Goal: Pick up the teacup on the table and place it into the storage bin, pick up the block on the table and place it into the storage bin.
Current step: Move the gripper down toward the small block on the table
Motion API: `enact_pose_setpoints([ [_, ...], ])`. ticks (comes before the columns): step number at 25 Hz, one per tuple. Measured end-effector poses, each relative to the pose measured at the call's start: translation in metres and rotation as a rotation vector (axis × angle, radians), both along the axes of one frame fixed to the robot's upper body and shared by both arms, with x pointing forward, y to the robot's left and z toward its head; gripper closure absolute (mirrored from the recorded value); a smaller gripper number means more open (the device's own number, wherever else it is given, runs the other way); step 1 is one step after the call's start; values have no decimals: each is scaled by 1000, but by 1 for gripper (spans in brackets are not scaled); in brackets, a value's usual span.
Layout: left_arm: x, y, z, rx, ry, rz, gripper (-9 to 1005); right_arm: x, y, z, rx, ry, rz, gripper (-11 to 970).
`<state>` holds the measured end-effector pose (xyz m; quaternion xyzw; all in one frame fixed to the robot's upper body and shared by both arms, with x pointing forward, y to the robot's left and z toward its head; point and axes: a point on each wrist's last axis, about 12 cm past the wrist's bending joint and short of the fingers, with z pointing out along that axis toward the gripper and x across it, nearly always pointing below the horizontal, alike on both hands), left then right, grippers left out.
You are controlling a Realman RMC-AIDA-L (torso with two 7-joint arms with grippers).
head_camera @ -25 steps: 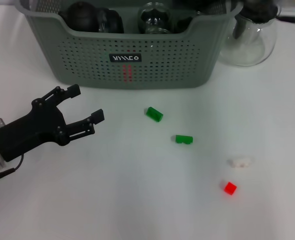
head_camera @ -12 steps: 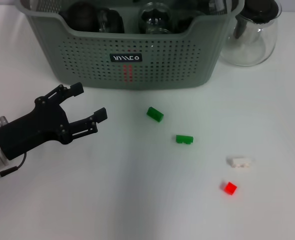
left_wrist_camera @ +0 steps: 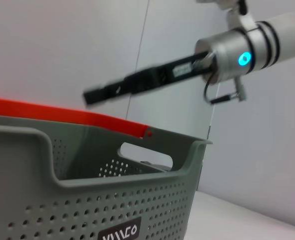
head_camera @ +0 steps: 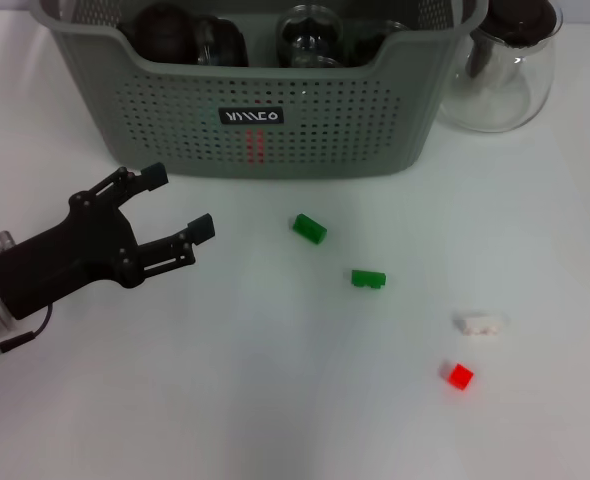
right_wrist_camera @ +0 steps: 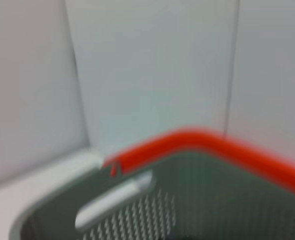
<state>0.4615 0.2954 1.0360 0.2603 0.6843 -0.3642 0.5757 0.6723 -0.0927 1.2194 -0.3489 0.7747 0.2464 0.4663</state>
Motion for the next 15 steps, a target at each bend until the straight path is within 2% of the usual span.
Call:
enact_pose_setpoints([
  [2, 0, 1, 1, -3, -4, 2, 47, -10, -19, 13, 75, -28, 6, 457],
  [4, 0, 1, 1, -4, -5, 2, 47, -27, -43, 28, 172, -76, 43, 411],
  [6, 0, 1, 1, -2, -5, 4, 47, -54, -73, 34, 255, -121, 126, 366],
  [8, 0, 1, 1, -1, -5, 5, 47, -79, -97, 34, 276, -128, 216, 320],
  [10, 1, 2, 1, 0, -5, 5, 47, -110, -128, 30, 237, -93, 308, 275],
  [12, 2, 2, 2, 2, -6, 6, 47, -130, -147, 21, 146, -28, 364, 255],
  [15, 5, 2, 3, 4, -10, 3, 47, -150, -166, -2, -68, 112, 389, 225],
])
